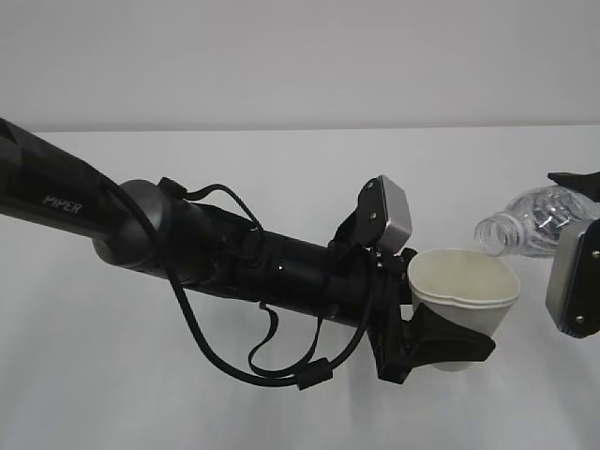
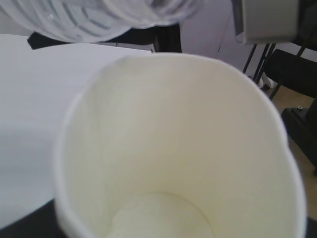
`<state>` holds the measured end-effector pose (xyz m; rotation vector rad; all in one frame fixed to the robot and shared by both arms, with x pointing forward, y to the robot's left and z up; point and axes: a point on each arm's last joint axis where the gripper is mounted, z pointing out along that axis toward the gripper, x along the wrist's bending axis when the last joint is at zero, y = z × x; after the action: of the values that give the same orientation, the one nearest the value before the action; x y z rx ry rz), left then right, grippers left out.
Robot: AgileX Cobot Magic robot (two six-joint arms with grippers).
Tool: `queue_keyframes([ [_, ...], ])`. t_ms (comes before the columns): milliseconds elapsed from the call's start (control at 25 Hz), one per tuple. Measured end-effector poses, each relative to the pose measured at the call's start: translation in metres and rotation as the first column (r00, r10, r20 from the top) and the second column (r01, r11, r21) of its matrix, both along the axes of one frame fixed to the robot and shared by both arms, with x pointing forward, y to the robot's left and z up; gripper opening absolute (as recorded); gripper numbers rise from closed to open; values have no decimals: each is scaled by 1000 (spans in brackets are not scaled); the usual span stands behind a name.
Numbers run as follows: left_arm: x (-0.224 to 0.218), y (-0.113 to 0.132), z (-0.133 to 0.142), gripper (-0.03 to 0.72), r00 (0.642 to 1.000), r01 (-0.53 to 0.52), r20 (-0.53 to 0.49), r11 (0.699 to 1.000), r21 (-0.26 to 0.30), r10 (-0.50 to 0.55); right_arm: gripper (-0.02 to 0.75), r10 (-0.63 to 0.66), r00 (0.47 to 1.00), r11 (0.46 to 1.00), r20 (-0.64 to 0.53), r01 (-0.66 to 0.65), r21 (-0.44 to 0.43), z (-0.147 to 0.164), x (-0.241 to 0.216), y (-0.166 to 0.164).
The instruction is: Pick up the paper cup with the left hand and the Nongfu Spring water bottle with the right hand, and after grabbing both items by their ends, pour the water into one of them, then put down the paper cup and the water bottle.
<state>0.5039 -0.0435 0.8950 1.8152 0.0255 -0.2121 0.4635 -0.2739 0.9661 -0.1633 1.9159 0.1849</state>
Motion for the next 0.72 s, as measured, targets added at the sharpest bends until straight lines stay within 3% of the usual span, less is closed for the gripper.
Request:
queue_keyframes([
  [720,0,0,0,435,1000,-1,1,1000,2,1,449,33,999,999,36,-32,-42,2,0,1],
])
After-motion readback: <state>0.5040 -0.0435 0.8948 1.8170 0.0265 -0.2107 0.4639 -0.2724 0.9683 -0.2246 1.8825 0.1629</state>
